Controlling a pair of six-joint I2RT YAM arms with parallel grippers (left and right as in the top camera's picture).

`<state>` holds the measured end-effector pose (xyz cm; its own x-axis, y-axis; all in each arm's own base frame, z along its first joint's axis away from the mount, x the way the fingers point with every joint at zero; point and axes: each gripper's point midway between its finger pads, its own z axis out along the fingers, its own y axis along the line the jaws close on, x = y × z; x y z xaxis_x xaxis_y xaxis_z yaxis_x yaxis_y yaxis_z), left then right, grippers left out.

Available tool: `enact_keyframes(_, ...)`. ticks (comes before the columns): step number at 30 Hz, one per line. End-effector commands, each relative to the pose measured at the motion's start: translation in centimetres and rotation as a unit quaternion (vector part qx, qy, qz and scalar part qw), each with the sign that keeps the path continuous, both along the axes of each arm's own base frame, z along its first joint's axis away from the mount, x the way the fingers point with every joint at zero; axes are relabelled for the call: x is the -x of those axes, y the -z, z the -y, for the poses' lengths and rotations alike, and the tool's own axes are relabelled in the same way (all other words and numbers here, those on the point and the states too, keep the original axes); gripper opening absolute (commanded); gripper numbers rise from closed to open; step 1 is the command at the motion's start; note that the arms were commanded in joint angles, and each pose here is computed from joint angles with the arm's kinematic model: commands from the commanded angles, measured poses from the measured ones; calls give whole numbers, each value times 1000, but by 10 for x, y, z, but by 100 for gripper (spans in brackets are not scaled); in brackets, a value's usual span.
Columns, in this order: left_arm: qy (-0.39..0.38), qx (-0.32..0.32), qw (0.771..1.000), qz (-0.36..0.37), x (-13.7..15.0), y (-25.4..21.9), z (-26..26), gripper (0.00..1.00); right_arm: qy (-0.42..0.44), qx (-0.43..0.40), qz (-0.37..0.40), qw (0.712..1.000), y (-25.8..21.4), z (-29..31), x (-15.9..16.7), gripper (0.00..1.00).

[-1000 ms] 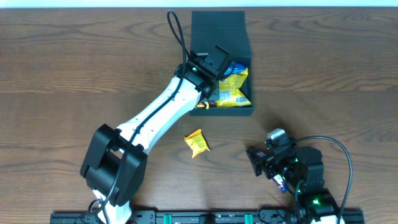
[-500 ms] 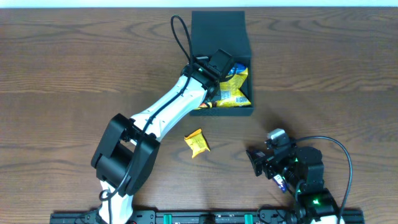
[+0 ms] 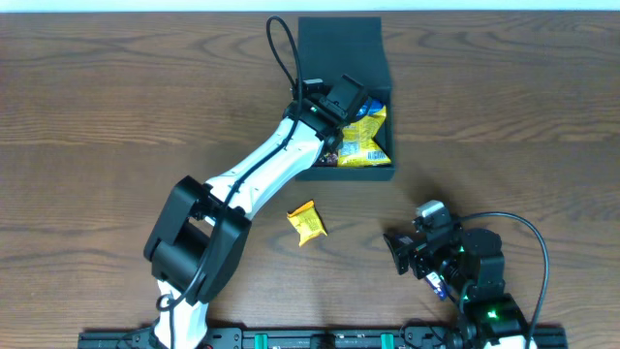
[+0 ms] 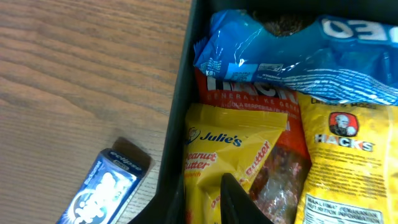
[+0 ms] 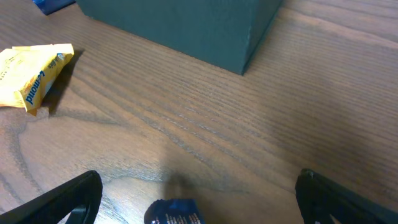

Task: Pack container
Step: 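Lower the Julie's pack into the box and release it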

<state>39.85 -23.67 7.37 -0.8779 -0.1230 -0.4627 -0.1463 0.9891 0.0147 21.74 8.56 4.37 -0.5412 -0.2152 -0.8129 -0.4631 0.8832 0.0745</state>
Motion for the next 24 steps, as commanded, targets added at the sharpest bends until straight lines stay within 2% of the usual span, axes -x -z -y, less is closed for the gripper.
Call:
enact_keyframes(1,3,-15,1000,-13,1,14,0,21,0,4,1,1000,1,2,0,99)
enact_keyframes(2,8,-14,1000,-22,5,16,2,27,0,4,1,1000,1,2,0,99)
enact_keyframes(3,13,-16,999,-28,8,17,3,49,0,4,1,1000,1,2,0,99)
enact_keyframes(4,19,-20,999,-34,11,18,3,59,0,4,1,1000,1,2,0,99)
enact_keyframes(9,25,-37,998,-53,21,20,-2,64,0,4,1,1000,1,2,0,99)
enact_keyframes(12,25,-37,998,-54,21,20,-3,63,0,4,1,1000,1,2,0,99)
enact_keyframes(15,25,-37,998,-54,21,20,-3,45,0,4,1,1000,1,2,0,99)
enact_keyframes(16,25,-37,998,-53,21,20,-2,42,0,4,1,1000,1,2,0,99)
enact_keyframes(20,25,-36,998,-51,20,20,-2,38,0,4,1,1000,1,2,0,99)
enact_keyframes(22,25,-36,998,-51,20,20,-2,30,0,4,1,1000,1,2,0,99)
enact_keyframes(24,22,-44,998,-45,18,19,-5,28,0,4,1,1000,1,2,0,99)
